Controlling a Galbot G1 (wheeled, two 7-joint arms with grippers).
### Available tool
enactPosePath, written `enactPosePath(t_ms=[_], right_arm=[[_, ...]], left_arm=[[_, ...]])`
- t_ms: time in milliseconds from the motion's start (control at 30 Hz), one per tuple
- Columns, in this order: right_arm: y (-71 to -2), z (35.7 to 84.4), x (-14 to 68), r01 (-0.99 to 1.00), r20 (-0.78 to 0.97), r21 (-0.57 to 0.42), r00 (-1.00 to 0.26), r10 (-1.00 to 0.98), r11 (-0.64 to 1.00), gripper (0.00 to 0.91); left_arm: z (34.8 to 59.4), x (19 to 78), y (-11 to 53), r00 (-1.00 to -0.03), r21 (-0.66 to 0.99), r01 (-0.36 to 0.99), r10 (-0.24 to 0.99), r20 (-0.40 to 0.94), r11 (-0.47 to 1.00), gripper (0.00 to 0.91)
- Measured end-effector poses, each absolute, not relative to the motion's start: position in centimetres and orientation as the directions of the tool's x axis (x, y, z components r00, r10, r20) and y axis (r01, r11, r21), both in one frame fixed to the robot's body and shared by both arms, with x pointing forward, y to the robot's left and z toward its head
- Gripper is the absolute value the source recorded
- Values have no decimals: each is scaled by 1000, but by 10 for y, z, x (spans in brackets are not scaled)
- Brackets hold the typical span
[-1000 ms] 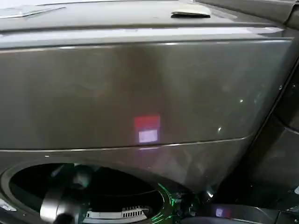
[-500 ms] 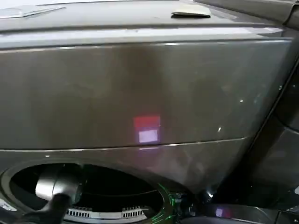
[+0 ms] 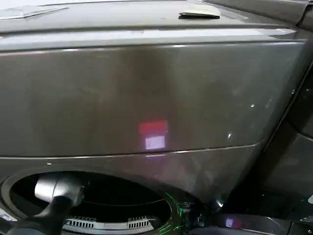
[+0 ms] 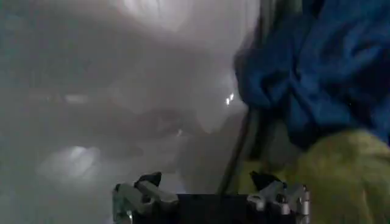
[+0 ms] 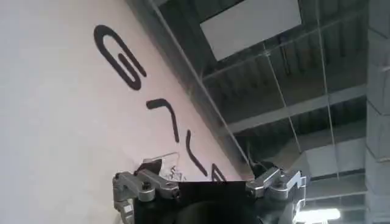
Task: Grasp the clothes from the dryer.
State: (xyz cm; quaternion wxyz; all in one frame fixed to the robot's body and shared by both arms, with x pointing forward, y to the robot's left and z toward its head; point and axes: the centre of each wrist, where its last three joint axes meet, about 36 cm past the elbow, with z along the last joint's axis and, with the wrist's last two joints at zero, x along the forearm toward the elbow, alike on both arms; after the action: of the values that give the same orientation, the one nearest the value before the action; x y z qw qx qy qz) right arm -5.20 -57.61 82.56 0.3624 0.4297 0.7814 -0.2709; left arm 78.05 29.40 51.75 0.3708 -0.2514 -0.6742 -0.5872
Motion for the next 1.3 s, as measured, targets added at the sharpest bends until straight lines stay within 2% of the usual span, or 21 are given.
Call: enactPosePath(t_ms=[167,200,233,267,300,400,467,567,933,1100,1300], right_arm=[[-575,827,-53,869,-800,-114,-367,474,481,907],[-575,827,-53,870,-800,-114,-367,474,480,907],[-575,827,-54,870,-800,-115,-367,474,480,907],[-575,828,-54,870,-801,-114,-366,474,479,907],[-575,828,-54,871,-801,-114,-365,474,478,907],[-575,828,-55,872,-802,-115,-364,474,476,907],[-575,829,-55,872,-802,-114,-364,474,476,907],[-576,828,-57,874,-801,-111,-360,478,473,907],[-576,827,-58,875,-799,-109,-359,482,472,907],[-575,826,-54,871,-800,-112,-365,477,478,907],[-576,825,-54,871,-799,-109,-363,480,479,907]], left_arm=[[500,777,289,-575,584,794,-105,812,171,899],[497,776,288,-569,578,798,-106,816,170,637],[493,775,288,-563,573,802,-107,820,170,489],[490,774,289,-557,567,806,-108,823,171,410],[487,773,289,-554,564,808,-108,826,171,273],[481,771,289,-546,556,814,-108,831,170,137],[478,770,289,-540,550,817,-108,835,171,102],[475,769,289,-539,548,818,-102,836,175,0],[466,764,296,-558,546,796,-35,829,261,0],[461,760,295,-598,549,751,24,801,367,0],[450,749,295,-690,537,655,132,711,532,0]])
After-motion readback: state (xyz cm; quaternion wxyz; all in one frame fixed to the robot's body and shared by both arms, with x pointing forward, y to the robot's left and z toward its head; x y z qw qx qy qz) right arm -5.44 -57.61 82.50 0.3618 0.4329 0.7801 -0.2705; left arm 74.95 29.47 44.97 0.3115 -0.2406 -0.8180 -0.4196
